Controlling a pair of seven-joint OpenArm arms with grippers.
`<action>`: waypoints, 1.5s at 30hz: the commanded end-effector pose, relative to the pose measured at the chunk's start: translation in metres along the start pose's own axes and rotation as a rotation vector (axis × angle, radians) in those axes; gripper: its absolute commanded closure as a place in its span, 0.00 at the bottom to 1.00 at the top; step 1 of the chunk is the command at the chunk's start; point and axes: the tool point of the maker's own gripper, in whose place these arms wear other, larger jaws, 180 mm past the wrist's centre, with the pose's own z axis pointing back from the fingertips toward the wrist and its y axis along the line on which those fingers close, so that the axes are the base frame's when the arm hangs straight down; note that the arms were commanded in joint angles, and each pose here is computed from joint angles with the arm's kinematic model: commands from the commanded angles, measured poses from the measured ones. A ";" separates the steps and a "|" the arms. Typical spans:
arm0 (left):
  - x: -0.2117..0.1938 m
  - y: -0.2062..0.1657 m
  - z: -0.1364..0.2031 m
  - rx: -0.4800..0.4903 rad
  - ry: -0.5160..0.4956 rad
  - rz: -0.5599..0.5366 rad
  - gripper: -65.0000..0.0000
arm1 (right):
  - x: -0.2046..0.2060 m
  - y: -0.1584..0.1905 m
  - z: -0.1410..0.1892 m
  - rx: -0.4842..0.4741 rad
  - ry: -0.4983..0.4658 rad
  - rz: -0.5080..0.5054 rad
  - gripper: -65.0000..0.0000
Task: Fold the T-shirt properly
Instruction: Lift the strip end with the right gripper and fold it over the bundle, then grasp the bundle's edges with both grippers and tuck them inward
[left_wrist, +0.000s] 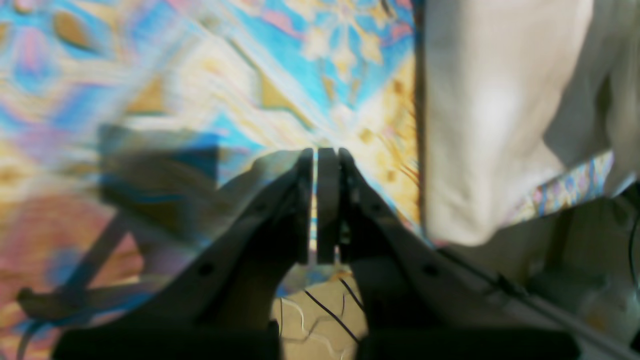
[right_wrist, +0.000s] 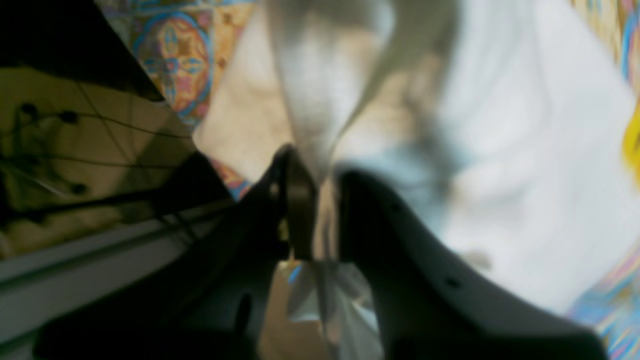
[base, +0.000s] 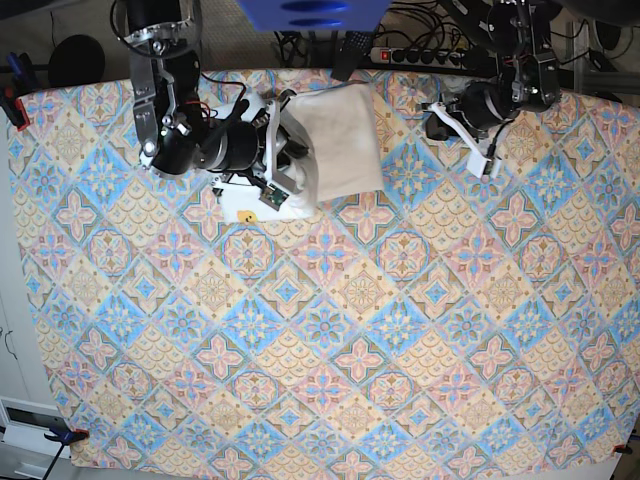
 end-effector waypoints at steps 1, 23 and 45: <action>0.013 -0.005 0.002 -0.017 -0.042 -0.024 1.00 | 0.019 0.003 0.003 0.012 -0.057 0.040 0.95; 0.005 0.005 -0.026 -0.032 -0.029 0.061 1.00 | 0.037 0.009 -0.022 0.073 0.050 0.241 0.62; 0.044 -0.055 -0.098 -0.090 -0.037 -0.027 1.00 | 0.018 -0.090 0.041 -0.197 0.021 0.082 0.68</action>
